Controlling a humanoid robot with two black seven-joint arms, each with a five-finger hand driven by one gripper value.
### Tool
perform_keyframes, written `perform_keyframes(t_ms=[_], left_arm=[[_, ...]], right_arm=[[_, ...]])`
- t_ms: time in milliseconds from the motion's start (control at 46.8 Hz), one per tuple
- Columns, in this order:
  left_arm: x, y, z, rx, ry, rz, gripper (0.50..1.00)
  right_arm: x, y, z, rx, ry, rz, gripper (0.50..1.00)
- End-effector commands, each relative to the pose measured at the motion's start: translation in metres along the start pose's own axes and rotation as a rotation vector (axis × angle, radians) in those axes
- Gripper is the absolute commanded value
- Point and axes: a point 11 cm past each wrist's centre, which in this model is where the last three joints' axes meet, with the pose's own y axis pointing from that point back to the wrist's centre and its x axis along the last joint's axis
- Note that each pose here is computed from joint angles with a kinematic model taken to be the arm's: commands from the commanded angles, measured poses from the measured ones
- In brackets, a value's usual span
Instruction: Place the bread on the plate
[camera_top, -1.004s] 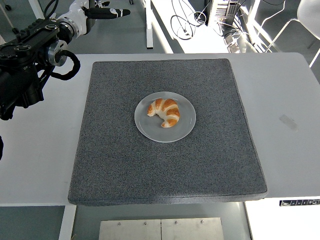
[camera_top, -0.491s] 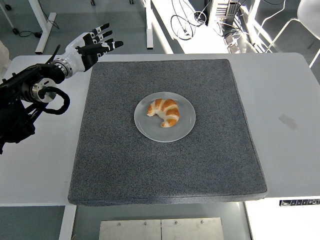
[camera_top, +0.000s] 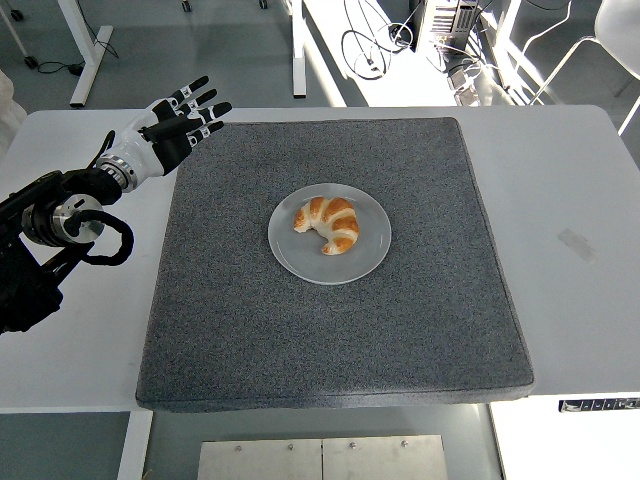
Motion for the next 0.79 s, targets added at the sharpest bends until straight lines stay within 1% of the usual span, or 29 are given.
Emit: perform_keyframes(t_ms=[0, 128, 278, 363, 406, 449, 470, 577, 705, 769], left_arm=[[0.005, 0.003, -0.003, -0.016, 0.050, 0.003, 0.987], [0.003, 0.003, -0.004, -0.071, 0.188, -0.007, 0.987], [-0.002, 0.002, -0.012, -0.090, 0.262, -0.012, 0.987], [-0.002, 0.002, -0.012, -0.100, 0.273, -0.011, 0.987], [-0.001, 0.002, -0.014, -0.098, 0.276, -0.009, 0.987], [-0.004, 0.002, -0.017, -0.097, 0.283, -0.011, 0.987], [-0.005, 0.001, -0.017, -0.096, 0.285, -0.014, 0.987], [-0.004, 0.002, -0.017, -0.095, 0.282, -0.013, 0.987], [-0.003, 0.002, -0.015, -0.099, 0.279, -0.024, 0.987], [-0.004, 0.003, -0.015, -0.100, 0.278, -0.030, 0.987]], right_arm=[[0.000, 0.000, 0.000, 0.000, 0.000, 0.000, 1.000], [0.000, 0.000, 0.000, 0.000, 0.000, 0.000, 1.000], [-0.001, 0.000, 0.000, 0.000, -0.001, -0.003, 1.000], [-0.004, -0.003, -0.011, 0.020, -0.007, -0.012, 1.000], [-0.003, -0.004, -0.014, 0.024, -0.004, -0.010, 1.000], [0.001, -0.003, -0.012, 0.022, 0.001, 0.001, 1.000], [0.001, -0.003, -0.010, 0.017, 0.003, 0.003, 1.000], [0.000, 0.000, 0.000, 0.000, 0.004, -0.001, 1.000], [-0.003, 0.000, 0.000, 0.000, 0.003, -0.009, 1.000], [0.000, 0.000, 0.000, 0.000, 0.004, -0.001, 1.000]])
